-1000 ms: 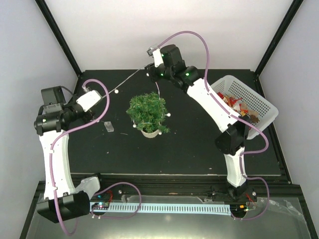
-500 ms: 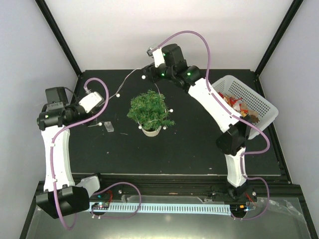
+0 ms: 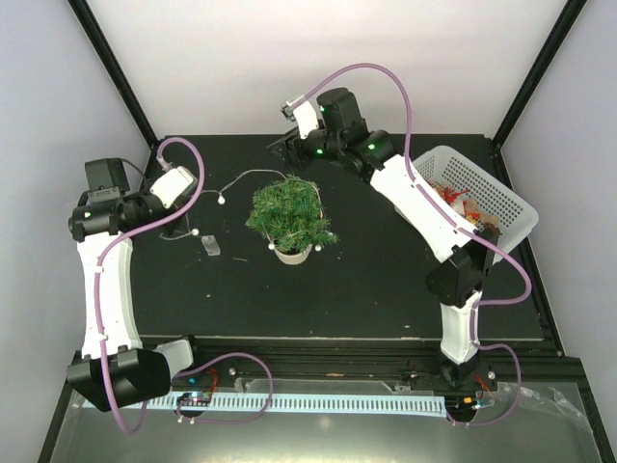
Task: Decorate the small christmas tree
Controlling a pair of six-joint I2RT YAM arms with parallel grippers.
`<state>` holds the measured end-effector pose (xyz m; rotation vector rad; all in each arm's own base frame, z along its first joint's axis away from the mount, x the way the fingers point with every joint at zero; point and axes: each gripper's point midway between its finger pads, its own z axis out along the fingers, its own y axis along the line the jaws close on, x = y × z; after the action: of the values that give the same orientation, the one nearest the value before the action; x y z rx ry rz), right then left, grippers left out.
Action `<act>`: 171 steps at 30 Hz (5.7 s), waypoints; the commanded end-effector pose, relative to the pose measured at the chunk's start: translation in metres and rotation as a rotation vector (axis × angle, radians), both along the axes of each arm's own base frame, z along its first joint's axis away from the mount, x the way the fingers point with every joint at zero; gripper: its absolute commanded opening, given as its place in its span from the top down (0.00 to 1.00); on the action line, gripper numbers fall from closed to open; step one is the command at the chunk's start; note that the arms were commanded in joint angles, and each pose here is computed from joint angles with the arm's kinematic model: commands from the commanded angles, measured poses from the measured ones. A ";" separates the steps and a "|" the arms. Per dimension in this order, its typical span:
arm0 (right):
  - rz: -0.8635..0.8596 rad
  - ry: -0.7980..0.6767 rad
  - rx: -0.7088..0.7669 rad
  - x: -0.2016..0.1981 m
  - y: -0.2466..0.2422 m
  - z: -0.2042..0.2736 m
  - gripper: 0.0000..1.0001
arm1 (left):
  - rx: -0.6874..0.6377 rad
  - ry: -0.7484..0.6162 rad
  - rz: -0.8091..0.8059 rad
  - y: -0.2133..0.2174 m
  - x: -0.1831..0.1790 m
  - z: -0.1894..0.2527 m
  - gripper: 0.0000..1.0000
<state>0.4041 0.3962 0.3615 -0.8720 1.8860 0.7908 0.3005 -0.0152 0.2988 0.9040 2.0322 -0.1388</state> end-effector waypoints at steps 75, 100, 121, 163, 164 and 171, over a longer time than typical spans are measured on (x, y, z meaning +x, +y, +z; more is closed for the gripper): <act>-0.196 0.041 0.074 -0.225 -0.103 -0.111 0.45 | -0.307 0.228 -0.783 -0.240 -0.132 0.005 0.98; -0.196 -0.179 0.367 -0.246 -0.024 -0.179 0.43 | -0.400 0.262 -0.870 -0.273 -0.127 0.037 0.98; -0.264 -0.221 0.359 -0.224 -0.030 -0.189 0.99 | -0.406 0.244 -0.882 -0.267 -0.138 0.043 0.98; -0.931 -0.326 0.038 -0.129 -0.241 0.013 0.99 | -0.313 0.067 -0.709 -0.284 -0.066 0.047 0.51; -0.942 -0.326 0.037 -0.122 -0.242 0.016 0.99 | -0.309 0.063 -0.705 -0.283 -0.065 0.047 0.48; -0.928 -0.275 -0.014 -0.067 -0.212 0.019 0.99 | -0.268 -0.073 -0.593 -0.264 -0.056 0.063 0.26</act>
<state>0.3137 0.1622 0.3826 0.0145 1.7276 0.0535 0.2396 -0.2928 0.3237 1.3763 1.6753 -0.8177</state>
